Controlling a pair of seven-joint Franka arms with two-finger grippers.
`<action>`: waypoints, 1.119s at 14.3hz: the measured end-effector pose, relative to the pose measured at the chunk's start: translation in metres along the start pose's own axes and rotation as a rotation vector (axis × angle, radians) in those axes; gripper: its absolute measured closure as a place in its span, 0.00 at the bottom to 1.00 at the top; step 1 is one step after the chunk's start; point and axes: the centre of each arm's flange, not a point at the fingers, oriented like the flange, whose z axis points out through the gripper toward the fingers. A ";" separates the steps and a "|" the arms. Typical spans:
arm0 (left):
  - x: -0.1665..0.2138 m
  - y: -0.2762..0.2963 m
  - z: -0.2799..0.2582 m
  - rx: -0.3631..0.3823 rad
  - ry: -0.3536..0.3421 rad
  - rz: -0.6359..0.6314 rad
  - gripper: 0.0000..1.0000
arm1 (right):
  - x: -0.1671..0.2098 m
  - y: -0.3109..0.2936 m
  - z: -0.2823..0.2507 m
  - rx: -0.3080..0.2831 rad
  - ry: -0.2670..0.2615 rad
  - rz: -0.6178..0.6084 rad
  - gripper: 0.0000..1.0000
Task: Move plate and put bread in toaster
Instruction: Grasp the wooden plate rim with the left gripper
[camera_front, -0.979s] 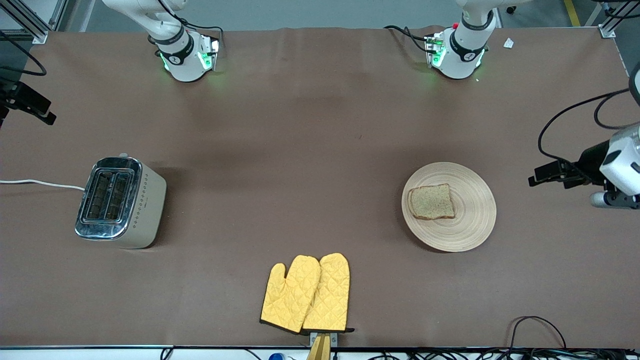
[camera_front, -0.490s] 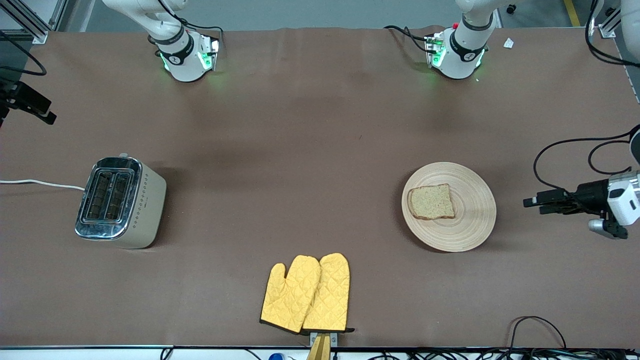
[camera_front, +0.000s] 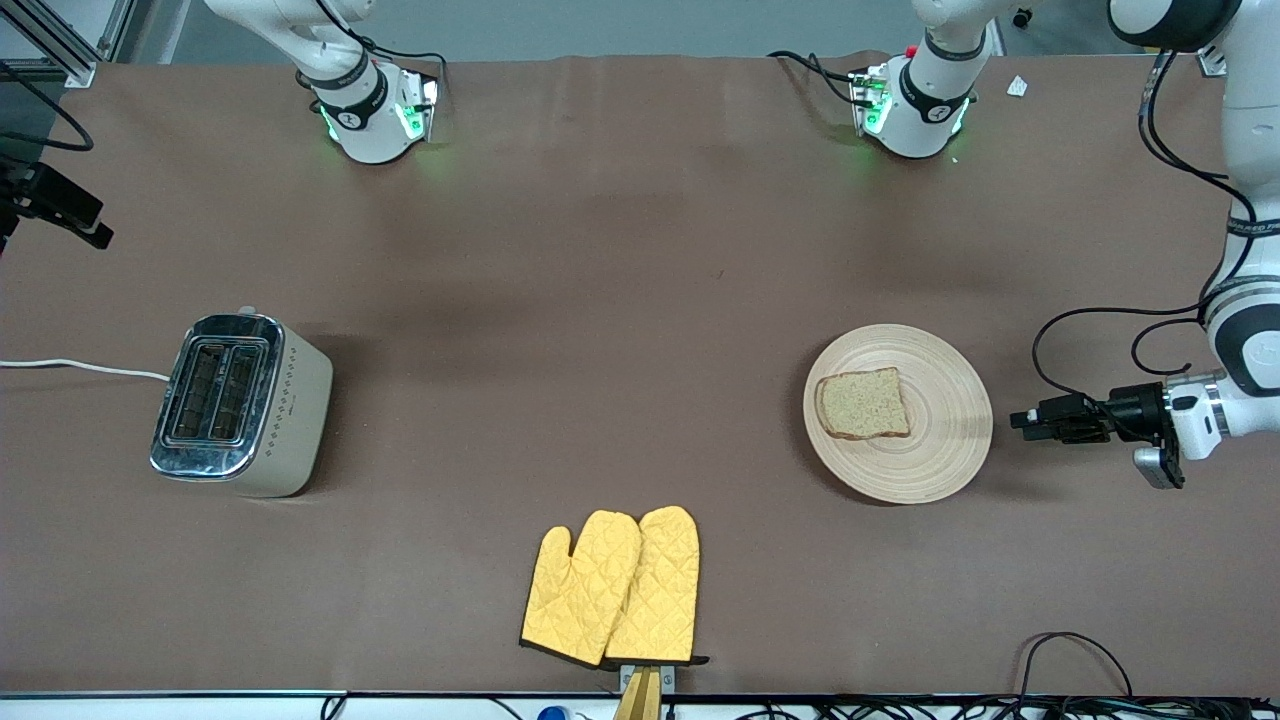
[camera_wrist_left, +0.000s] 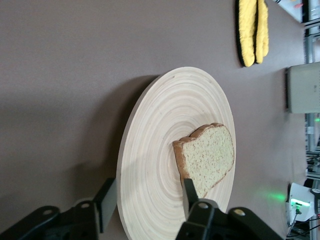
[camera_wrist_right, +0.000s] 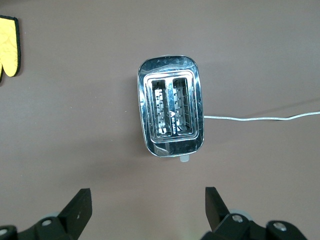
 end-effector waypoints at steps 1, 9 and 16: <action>-0.002 -0.007 0.005 -0.019 0.012 0.004 0.41 | 0.000 0.000 0.000 0.000 0.000 0.000 0.00; -0.015 -0.039 0.039 -0.096 0.041 0.054 0.51 | 0.000 -0.001 0.000 0.001 0.000 -0.003 0.00; -0.022 -0.046 0.048 -0.126 0.024 0.043 0.71 | 0.000 -0.002 0.000 0.003 0.000 -0.004 0.00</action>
